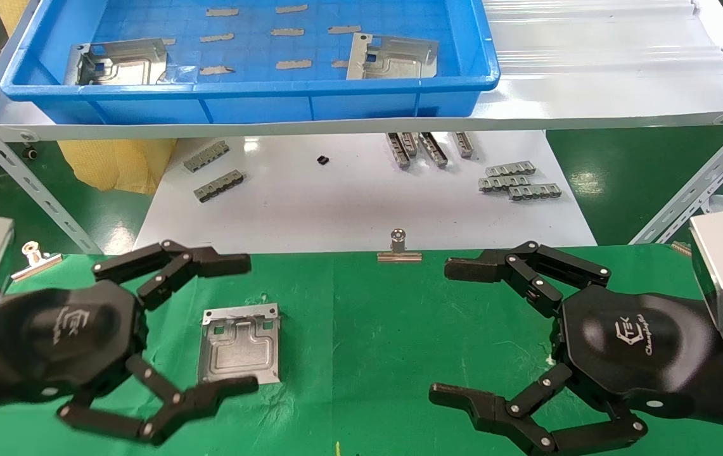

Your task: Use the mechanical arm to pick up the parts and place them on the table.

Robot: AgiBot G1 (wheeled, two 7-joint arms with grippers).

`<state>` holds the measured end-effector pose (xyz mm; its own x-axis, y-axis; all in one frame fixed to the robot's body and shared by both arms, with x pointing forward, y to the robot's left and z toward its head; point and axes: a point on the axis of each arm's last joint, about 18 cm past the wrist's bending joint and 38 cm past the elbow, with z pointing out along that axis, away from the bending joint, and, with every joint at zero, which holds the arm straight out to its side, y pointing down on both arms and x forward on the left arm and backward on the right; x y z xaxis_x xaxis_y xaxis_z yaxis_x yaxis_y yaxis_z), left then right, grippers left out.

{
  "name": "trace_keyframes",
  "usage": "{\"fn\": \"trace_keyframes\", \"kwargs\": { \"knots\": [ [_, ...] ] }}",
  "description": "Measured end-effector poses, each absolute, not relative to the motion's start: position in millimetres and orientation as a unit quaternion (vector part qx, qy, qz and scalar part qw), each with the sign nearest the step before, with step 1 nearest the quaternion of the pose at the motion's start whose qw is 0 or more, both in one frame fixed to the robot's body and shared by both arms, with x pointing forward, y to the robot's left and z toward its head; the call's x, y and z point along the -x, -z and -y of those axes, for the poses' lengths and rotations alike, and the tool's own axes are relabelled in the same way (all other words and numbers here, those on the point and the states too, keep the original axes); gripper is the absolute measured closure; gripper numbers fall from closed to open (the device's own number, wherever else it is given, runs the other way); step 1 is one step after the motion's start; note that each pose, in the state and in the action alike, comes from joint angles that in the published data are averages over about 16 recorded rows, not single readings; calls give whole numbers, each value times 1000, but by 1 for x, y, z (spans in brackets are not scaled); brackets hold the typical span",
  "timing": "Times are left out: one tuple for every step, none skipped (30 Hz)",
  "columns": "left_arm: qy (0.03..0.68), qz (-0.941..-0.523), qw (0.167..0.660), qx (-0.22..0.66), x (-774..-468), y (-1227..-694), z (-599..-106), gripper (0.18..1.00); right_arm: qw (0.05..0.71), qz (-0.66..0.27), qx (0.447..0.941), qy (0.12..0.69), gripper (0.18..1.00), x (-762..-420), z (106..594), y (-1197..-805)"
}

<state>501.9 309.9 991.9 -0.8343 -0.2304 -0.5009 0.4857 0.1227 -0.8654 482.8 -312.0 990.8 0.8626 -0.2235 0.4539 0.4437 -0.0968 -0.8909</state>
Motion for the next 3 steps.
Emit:
{"fn": "trace_keyframes", "kwargs": {
  "knots": [
    [656,-698,271,-92,-500,-992,-309,183,667,79,697,250,179,-483,312,-991],
    [657,-699,268,-93,-497,-992,-308,183,667,79,697,250,179,-483,312,-991],
    [657,-699,266,-94,-495,-992,-307,183,667,79,697,250,179,-483,312,-991]
  ]
}}
